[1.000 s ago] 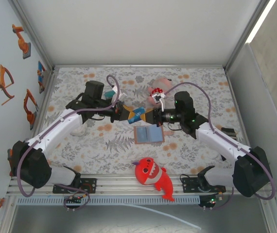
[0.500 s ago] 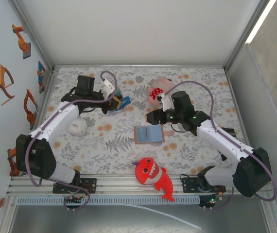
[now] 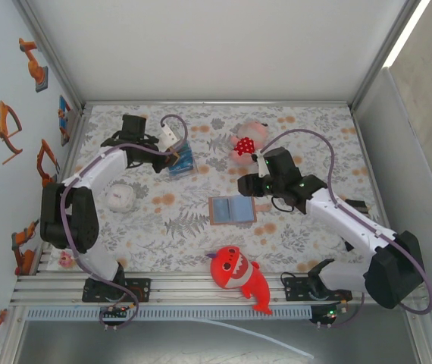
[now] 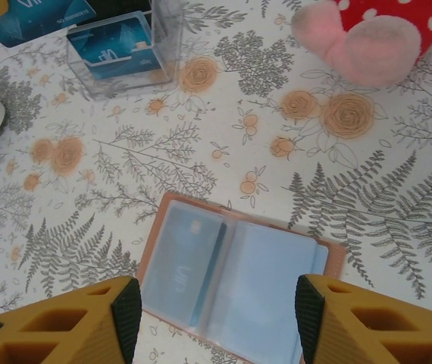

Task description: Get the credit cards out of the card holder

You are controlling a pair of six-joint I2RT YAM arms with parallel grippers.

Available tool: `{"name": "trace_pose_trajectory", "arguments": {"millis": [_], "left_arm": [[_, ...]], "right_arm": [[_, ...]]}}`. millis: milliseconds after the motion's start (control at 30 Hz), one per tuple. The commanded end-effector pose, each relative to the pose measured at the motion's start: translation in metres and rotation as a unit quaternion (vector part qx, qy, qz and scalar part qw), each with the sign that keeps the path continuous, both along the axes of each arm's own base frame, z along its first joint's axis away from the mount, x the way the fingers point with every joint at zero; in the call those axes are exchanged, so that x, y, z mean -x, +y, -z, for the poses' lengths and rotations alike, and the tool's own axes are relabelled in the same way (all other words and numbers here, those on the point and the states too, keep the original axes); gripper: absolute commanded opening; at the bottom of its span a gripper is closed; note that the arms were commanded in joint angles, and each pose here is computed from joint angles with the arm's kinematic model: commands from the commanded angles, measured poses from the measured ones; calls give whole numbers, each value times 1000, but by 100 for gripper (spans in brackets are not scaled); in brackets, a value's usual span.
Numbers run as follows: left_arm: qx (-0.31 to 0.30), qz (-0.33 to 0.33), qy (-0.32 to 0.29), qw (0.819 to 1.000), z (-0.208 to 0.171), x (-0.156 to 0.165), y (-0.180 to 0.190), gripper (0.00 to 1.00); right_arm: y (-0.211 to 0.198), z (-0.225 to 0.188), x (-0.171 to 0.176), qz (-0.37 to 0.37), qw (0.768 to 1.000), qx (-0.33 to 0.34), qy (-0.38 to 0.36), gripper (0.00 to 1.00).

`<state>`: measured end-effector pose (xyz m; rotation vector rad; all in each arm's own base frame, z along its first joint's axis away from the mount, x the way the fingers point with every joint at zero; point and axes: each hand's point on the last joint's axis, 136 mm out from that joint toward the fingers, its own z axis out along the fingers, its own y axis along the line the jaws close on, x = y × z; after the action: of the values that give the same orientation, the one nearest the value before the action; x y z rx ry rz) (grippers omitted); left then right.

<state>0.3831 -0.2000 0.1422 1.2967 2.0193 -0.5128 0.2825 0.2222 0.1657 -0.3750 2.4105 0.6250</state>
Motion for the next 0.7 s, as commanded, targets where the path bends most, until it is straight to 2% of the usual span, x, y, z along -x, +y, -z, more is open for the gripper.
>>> {"name": "trace_pose_trajectory", "arguments": {"millis": [0, 667], "left_arm": [[-10, 36, -31, 999, -5, -7, -2, 2], [-45, 41, -5, 998, 36, -29, -1, 2]], "right_arm": [[-7, -1, 0, 20, 1000, 12, -4, 56], [-4, 2, -6, 20, 1000, 20, 1, 55]]}}
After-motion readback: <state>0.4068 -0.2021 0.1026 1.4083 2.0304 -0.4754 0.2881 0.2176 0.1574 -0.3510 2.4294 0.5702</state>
